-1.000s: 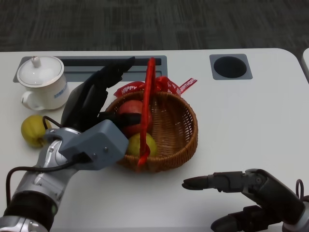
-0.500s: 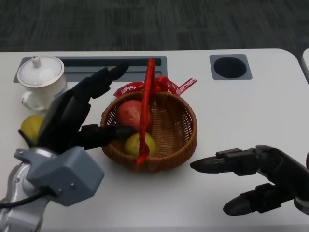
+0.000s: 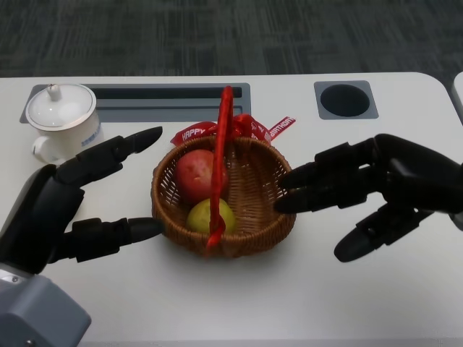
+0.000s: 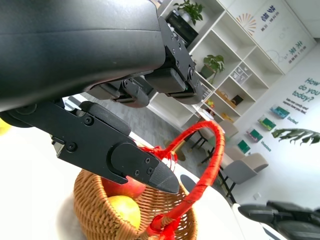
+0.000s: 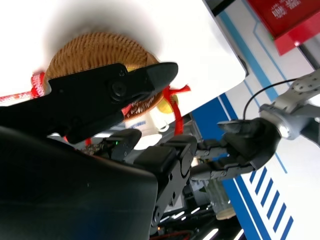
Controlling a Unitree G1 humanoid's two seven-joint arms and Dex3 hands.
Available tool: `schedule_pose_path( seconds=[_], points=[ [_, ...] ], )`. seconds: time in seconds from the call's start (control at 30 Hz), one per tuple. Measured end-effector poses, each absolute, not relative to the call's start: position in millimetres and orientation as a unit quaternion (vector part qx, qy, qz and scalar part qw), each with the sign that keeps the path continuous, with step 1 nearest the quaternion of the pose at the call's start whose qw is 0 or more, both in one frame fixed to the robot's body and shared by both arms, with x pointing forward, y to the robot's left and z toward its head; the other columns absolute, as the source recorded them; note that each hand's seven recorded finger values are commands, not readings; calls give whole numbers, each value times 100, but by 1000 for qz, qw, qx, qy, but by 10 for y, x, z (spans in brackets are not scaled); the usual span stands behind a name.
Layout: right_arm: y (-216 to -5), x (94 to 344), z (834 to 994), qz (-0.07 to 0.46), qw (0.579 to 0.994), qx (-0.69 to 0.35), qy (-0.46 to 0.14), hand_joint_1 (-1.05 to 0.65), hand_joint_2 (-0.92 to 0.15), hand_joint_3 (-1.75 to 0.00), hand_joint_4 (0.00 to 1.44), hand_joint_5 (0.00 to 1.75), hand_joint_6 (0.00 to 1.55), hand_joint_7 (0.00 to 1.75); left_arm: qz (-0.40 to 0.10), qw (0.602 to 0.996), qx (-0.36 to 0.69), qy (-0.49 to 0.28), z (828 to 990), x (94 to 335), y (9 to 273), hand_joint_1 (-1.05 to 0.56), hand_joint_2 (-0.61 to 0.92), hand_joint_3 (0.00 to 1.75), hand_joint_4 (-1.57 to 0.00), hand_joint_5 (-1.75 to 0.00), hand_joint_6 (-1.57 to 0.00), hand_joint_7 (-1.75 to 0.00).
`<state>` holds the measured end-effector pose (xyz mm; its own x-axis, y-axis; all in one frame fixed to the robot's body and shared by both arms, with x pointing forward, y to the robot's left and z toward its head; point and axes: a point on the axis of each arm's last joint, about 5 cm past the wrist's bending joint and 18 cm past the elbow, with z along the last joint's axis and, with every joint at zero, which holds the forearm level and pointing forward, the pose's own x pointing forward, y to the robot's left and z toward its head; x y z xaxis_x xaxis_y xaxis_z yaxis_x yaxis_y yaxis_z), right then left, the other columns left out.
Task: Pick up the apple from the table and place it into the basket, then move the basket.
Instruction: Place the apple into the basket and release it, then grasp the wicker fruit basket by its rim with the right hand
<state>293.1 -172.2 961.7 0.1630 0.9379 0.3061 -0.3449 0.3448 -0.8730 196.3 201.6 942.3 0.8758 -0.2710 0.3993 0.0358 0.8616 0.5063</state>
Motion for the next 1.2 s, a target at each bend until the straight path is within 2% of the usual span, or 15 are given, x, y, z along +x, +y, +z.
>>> schedule_pose_path(
  seconds=[0.13, 0.27, 0.4, 0.53, 0.77, 0.93, 1.2],
  points=[
    [-1651, 3034, 9738, 473, 674, -360, -440, -66, -84, 0, 65, 1, 63, 1, -76, 939, 245, -230, 9391, 1911, 2056, -49, 81, 0, -67, -6, -65, -3],
    [-1544, 3087, 9760, 480, 668, -383, -421, -67, -85, -1, 68, 2, 64, 1, -74, 942, 242, -218, 9357, 1854, 2101, -46, 80, 0, -73, -5, -69, -3],
    [-1402, 3141, 9722, 478, 670, -418, -385, -67, -85, 0, 70, 2, 66, 1, -74, 944, 243, -209, 9326, 1812, 2121, -44, 78, 0, -77, -4, -72, -3],
    [-1263, 3160, 9607, 468, 654, -468, -366, -67, -87, -1, 70, 1, 66, 1, -76, 946, 244, -201, 9293, 1772, 2132, -46, 79, 0, -77, -3, -72, -1],
    [-1128, 3194, 9414, 452, 564, -576, -381, -72, -86, 0, 72, 1, 67, 1, -80, 943, 246, -210, 9294, 1745, 2134, -46, 79, 0, -78, -1, -72, -1],
    [-1078, 3193, 9305, 459, 505, -618, -389, -73, -84, 0, 77, 2, 70, 1, -80, 942, 246, -214, 9297, 1712, 2132, -45, 79, 0, -77, -1, -73, -1],
    [-946, 3182, 9241, 477, 424, -641, -427, -70, -86, -1, 79, 1, 71, 1, -71, 942, 238, -225, 9284, 1681, 2091, -47, 82, 1, -76, 0, -73, 0]
  ],
)
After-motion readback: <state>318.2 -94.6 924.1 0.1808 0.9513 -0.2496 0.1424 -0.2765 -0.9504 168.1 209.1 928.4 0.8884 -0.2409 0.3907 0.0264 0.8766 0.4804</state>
